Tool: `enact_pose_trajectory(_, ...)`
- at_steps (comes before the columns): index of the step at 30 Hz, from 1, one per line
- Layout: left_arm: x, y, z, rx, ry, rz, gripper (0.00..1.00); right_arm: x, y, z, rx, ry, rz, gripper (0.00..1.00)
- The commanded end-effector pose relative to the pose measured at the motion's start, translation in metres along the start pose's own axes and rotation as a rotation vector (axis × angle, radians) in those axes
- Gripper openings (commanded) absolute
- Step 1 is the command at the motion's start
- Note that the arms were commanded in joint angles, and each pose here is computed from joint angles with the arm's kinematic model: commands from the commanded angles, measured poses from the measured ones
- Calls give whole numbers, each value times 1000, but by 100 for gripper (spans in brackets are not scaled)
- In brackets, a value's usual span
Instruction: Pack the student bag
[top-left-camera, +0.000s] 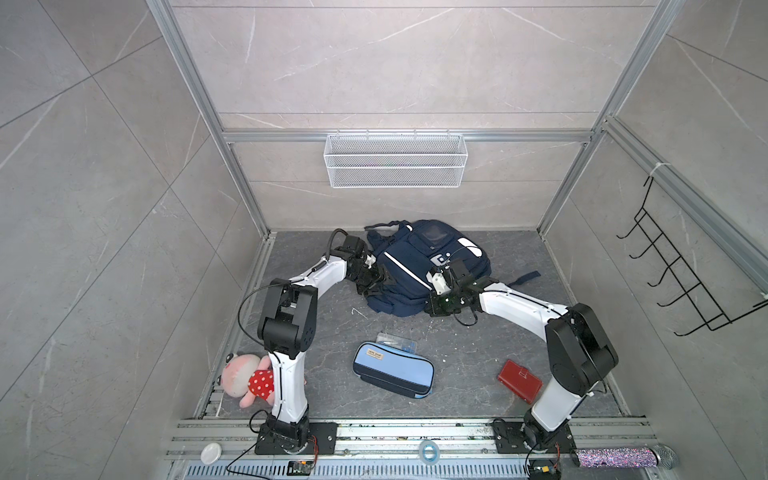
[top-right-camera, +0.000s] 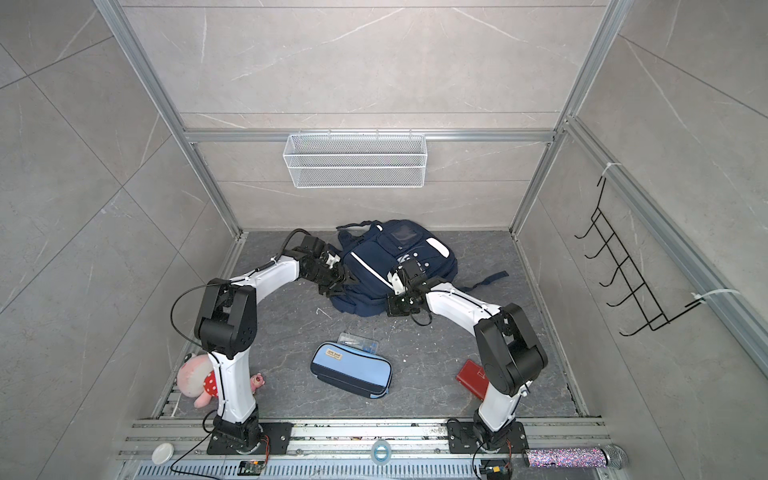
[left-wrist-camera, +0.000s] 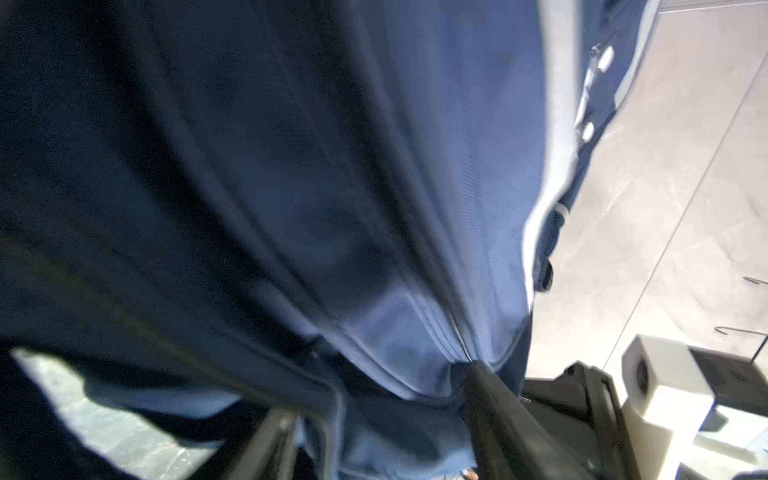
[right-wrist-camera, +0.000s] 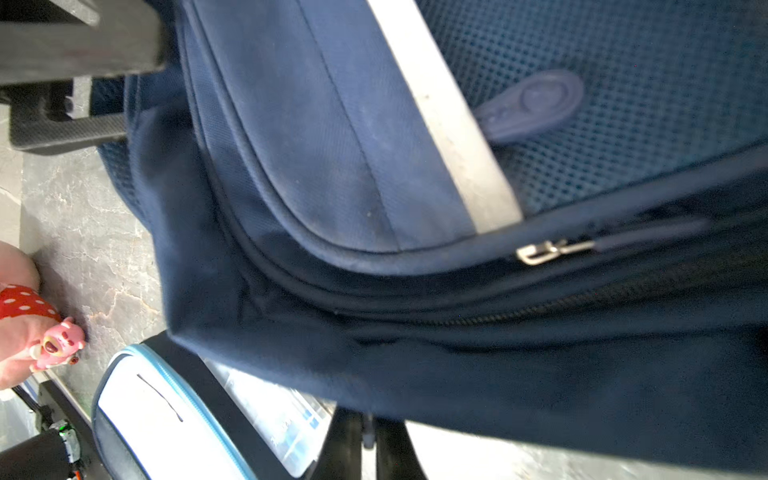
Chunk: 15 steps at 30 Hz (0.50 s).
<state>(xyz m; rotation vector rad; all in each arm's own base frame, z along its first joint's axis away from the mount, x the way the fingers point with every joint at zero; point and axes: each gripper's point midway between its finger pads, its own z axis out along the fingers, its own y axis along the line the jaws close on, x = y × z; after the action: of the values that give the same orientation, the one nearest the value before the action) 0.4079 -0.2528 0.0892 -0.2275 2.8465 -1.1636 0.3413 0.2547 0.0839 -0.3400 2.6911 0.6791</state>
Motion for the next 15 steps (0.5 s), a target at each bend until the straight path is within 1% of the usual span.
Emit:
enact_pose_trajectory(1,-6,-6,4,29,-19,27,37,-28,17,-5,-42,-84,-5,0)
enact_pose_trajectory(2,-6,-3,5,28,-20,20,29,-28,15,-4,-37,-89,3,0)
enact_pose_trajectory(3,-6,-2,6,27,-21,15,24,-28,14,-5,-32,-92,10,0)
enact_pose_trajectory(5,-7,-1,5,21,-30,16,7,-27,11,-6,-23,-94,21,0)
enact_pose_trajectory(6,-8,-1,4,15,-39,22,1,-26,9,-7,-16,-96,29,0)
enact_pose_trajectory(10,-13,4,-1,-14,-70,34,0,-22,-12,-15,17,-102,91,0)
enact_pose_trajectory(15,-20,22,-8,-36,-103,8,0,-11,-64,-34,116,-113,222,0)
